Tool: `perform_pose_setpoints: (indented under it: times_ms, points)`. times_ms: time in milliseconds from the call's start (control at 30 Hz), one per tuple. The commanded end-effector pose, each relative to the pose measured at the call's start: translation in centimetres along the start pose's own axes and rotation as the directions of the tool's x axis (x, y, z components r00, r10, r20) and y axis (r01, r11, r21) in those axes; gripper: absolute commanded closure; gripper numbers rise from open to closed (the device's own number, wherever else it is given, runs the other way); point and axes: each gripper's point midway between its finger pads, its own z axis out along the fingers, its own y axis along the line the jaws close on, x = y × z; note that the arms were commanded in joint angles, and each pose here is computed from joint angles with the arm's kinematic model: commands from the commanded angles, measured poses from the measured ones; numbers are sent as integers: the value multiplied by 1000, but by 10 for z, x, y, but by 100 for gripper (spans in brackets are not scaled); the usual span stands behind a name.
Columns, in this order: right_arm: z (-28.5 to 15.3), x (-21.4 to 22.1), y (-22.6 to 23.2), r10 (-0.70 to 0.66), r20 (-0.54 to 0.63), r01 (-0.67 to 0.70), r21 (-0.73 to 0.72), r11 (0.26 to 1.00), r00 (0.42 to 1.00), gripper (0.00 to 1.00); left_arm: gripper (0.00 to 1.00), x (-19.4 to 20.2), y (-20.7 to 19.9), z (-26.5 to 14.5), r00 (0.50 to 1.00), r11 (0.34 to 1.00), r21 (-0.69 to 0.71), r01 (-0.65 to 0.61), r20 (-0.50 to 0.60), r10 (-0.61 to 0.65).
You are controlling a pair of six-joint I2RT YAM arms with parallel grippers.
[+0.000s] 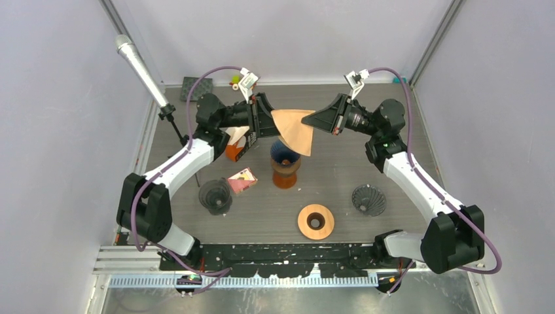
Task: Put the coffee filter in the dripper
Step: Pick up the coffee filter from the coffee filter holder.
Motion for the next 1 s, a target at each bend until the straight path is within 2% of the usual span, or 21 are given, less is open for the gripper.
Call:
perform_pose_setpoints:
  times_ms: [0, 167, 300, 533, 733, 800, 833, 867, 900, 967]
  points:
    - [1, -13, 4, -48, 78, 49, -16, 999, 996, 99, 54, -7, -11, 4, 998, 998, 25, -55, 42, 54]
    - [0, -15, 6, -47, 112, 51, -37, 998, 993, 100, 47, -8, -9, 3, 996, 998, 11, -61, 62, 60]
    - [-2, -19, 10, -48, 137, 55, -52, 997, 989, 99, 46, -6, -5, 3, 996, 999, -1, -54, 69, 54]
    - [-3, -19, 9, -38, 146, 46, -56, 997, 989, 100, 60, -7, 0, 4, 996, 999, -10, -50, 73, 50]
    - [-3, -19, 5, -37, 151, 44, -45, 998, 988, 99, 80, -8, 0, 4, 996, 999, -10, -49, 74, 49]
    - [-2, -21, 2, -47, 153, 52, -29, 998, 987, 92, 90, -8, -1, 4, 997, 999, -15, -42, 69, 43]
    - [-2, -22, -2, -46, 147, 47, 0, 999, 988, 83, 98, -7, 1, 4, 998, 999, -30, -29, 60, 30]
    - [-3, -23, -9, -50, 135, 45, 39, 998, 990, 67, 100, -6, 3, 3, 999, 999, -53, -12, 50, 14]
    - [-4, -24, -15, -61, 119, 51, 83, 995, 991, 60, 100, -4, 9, 2, 999, 996, -92, 6, 38, -2]
    - [-10, -21, -32, -53, 70, 39, 193, 980, 996, 54, 100, -3, 20, -3, 999, 980, -197, -17, 29, 23]
